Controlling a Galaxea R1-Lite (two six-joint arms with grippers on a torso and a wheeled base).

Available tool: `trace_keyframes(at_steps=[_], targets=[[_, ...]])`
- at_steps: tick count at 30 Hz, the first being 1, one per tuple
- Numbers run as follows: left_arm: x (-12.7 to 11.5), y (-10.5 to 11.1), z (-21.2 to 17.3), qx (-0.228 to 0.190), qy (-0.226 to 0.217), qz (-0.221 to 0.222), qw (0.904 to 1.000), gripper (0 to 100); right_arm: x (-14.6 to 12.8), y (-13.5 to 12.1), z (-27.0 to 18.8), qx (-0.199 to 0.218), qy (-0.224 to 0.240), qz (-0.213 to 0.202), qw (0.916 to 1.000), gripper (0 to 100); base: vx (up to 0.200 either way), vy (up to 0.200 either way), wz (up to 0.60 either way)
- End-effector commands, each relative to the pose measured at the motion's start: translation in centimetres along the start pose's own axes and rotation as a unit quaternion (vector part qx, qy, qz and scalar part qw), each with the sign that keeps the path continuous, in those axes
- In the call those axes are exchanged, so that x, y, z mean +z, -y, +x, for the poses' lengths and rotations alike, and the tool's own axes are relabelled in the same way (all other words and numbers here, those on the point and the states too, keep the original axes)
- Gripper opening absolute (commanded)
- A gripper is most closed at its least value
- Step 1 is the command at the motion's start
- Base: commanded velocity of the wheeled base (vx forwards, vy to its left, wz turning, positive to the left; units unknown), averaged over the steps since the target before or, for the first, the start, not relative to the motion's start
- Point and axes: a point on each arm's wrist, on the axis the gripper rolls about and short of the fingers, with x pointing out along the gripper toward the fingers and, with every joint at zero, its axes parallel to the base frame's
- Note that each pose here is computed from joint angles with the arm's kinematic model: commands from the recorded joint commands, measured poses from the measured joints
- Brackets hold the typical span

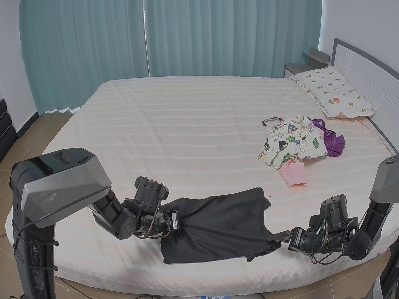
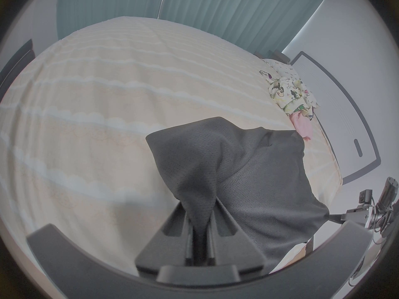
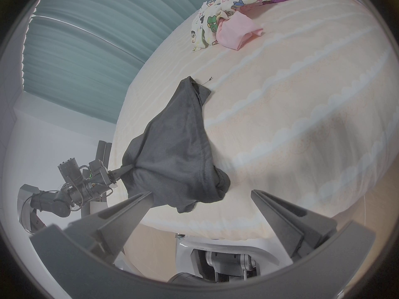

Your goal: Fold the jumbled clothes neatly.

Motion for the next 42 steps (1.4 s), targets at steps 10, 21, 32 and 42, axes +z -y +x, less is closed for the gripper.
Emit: trace_keyframes(at_steps=[10,21,32,42], targets=[[0.8,-1.8,-2.6,0.011,0.013,-0.023,0.9996,0,0.1,0.1,0.0,-0.001,0.001,0.002,1.0,100,0.0,0.2,0.0],[0.6,-4.0,-3.0,0.033,0.006,-0.045,0.9984,0,0.1,0.1,0.1,-0.002,0.0,0.002,1.0,100,0.0,0.2,0.0],[0.8,-4.8,-3.0,0.036,0.017,-0.055,0.9977,0,0.2,0.1,0.2,-0.001,0.001,0.002,1.0,100,0.0,0.145,0.0],[0.5,-4.9,-3.0,0.035,0.016,-0.055,0.9977,0,0.2,0.0,0.3,0.001,0.002,0.0,1.0,100,-0.12,0.0,0.0]])
